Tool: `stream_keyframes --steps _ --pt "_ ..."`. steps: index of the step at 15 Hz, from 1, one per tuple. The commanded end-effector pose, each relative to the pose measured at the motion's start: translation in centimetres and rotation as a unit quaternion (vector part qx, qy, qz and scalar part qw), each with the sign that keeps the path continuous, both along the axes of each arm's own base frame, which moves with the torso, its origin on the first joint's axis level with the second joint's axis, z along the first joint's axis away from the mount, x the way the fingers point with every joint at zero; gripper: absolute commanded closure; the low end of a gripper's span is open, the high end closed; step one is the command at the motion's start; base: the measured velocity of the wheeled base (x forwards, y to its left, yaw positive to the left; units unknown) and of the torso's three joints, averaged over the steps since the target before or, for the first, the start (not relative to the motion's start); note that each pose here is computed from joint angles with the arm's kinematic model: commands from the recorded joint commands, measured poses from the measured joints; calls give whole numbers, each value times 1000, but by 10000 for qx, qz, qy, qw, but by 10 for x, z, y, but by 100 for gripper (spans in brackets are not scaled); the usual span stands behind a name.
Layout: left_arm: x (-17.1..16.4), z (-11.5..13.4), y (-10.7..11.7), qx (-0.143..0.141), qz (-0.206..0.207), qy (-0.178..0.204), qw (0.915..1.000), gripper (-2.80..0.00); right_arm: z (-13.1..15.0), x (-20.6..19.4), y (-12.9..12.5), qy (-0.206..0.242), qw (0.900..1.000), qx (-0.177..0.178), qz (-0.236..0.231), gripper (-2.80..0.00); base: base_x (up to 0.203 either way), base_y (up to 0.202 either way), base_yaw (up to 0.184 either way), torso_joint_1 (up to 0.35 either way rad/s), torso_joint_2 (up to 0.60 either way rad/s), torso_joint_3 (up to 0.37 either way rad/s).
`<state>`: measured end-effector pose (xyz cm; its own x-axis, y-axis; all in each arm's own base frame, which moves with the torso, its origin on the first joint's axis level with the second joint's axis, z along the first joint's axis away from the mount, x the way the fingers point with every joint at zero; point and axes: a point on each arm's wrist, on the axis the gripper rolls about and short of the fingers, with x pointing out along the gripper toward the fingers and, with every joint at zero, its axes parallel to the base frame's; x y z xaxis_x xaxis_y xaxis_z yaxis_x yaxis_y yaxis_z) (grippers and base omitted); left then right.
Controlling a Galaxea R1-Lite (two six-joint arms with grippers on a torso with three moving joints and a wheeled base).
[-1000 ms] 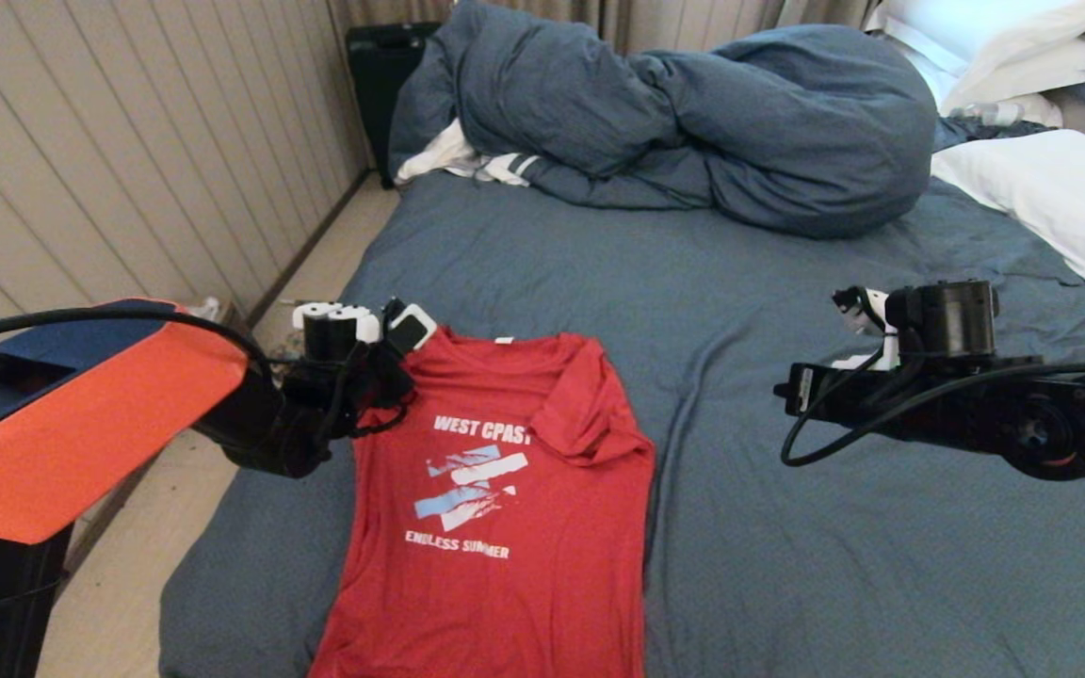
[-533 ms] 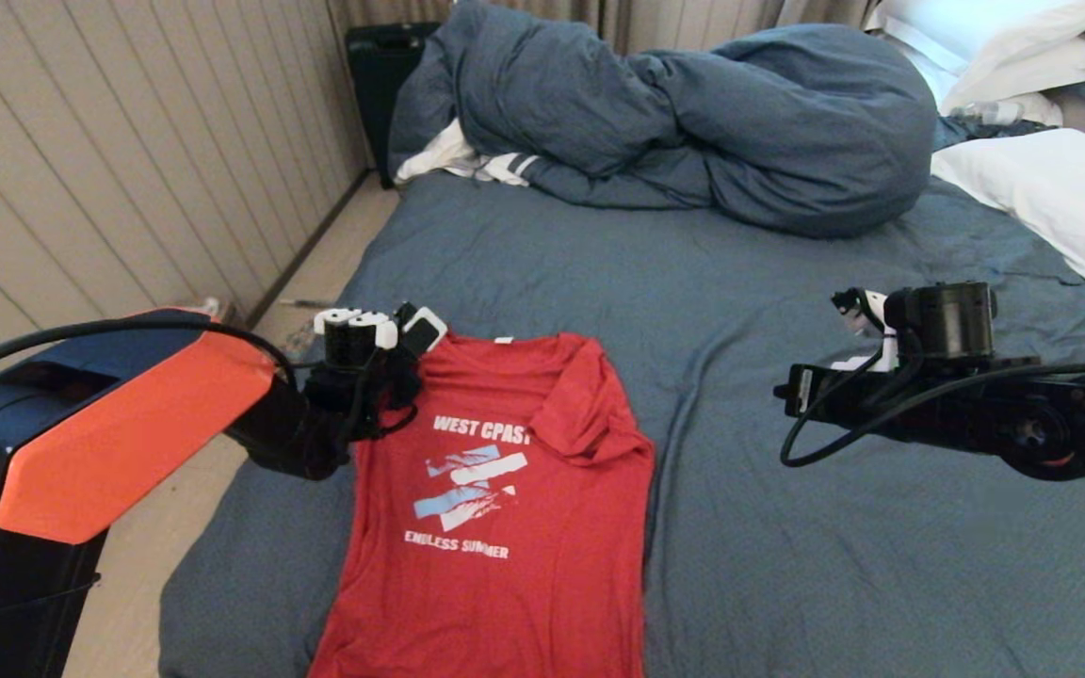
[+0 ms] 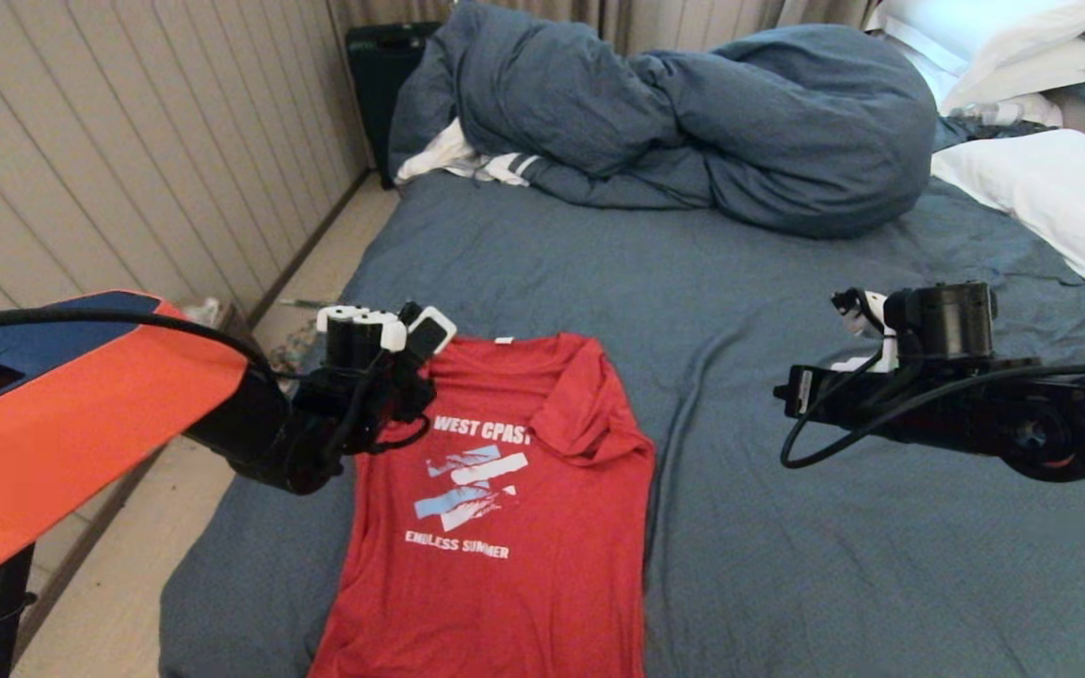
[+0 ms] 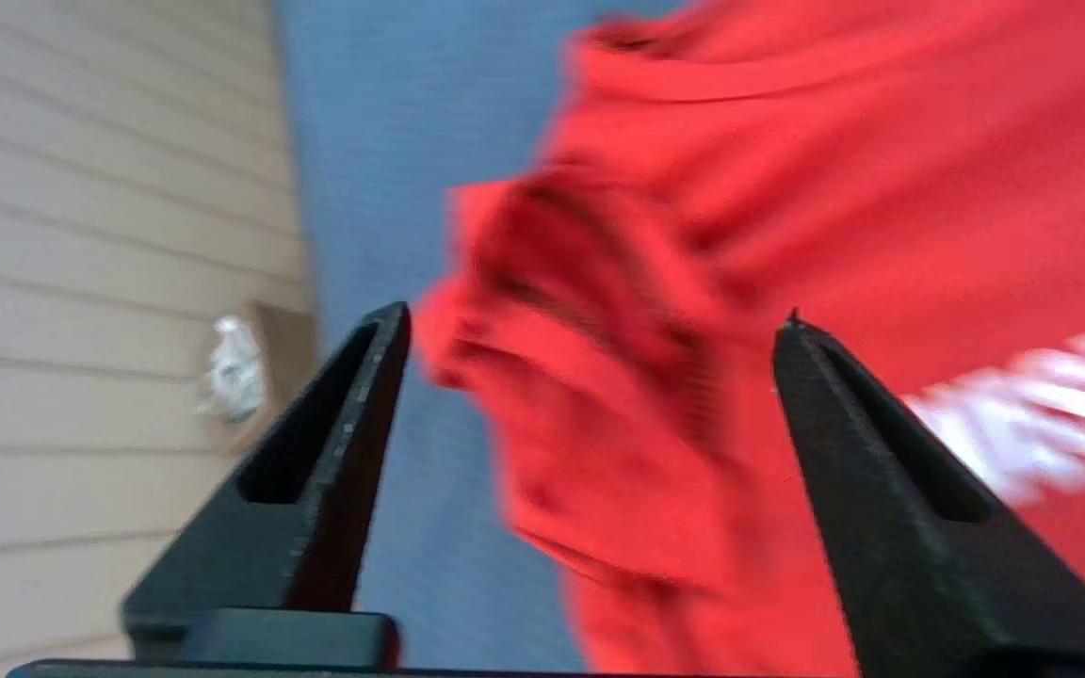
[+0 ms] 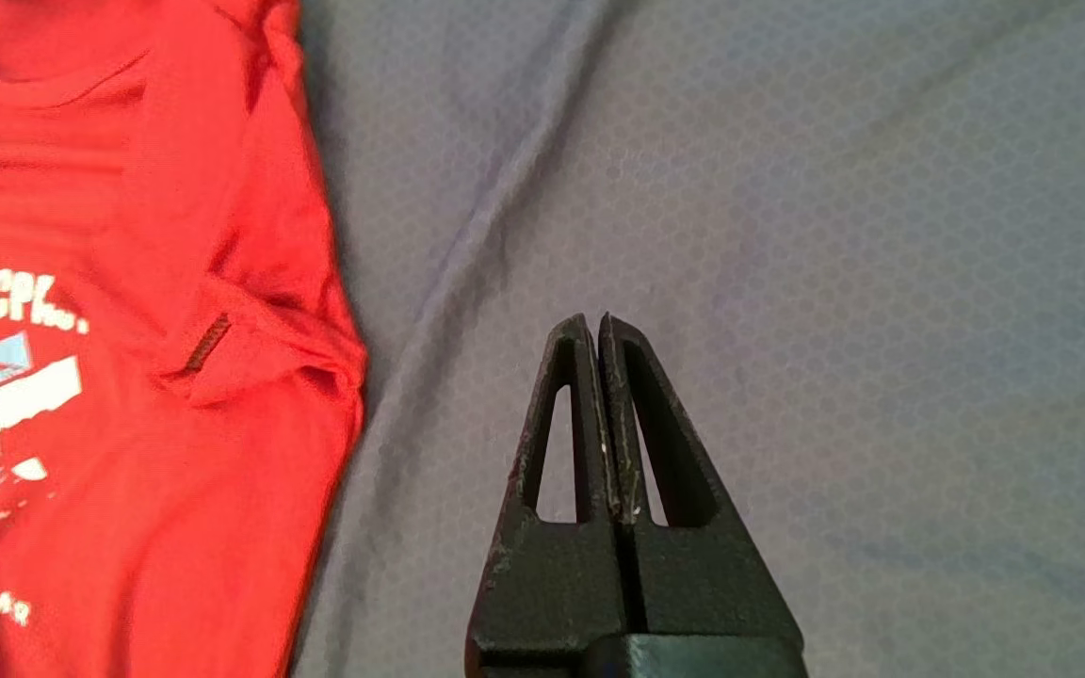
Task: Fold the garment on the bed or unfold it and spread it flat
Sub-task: Fold the red T-shirt
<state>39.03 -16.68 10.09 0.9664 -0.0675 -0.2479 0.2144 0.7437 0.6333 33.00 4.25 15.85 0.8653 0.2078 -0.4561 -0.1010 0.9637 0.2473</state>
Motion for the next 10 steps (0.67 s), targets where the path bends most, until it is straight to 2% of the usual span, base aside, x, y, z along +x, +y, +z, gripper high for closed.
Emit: stream_keyframes --steps 1,3,6,7,9,10 --pt "-14 7 -6 -31 -121 -17 9999 -280 1 -1 0 -24 10000 9 2 0 0 0 0 0 0 0" --pt "-24 12 -14 -292 -179 -4 9994 -280 1 -1 0 -24 10000 14 0 0 0 0 0 0 0 0" --pt "-31 44 -11 -807 5 -237 9965 -280 3 -1 0 -44 10000 18 -1 0 0 0 0 0 0 0" --pt "-33 54 -5 -1025 236 -167 9943 0 5 -2 0 -77 10000 26 -3 0 0 0 0 0 0 0" --pt "-39 75 19 -1582 686 48 9850 0 6 -4 0 -91 10000 31 -5 0 0 0 0 0 0 0" --pt "-43 82 32 -2057 892 259 9742 0 7 -6 0 -88 9999 47 2 0 0 0 0 0 0 0"
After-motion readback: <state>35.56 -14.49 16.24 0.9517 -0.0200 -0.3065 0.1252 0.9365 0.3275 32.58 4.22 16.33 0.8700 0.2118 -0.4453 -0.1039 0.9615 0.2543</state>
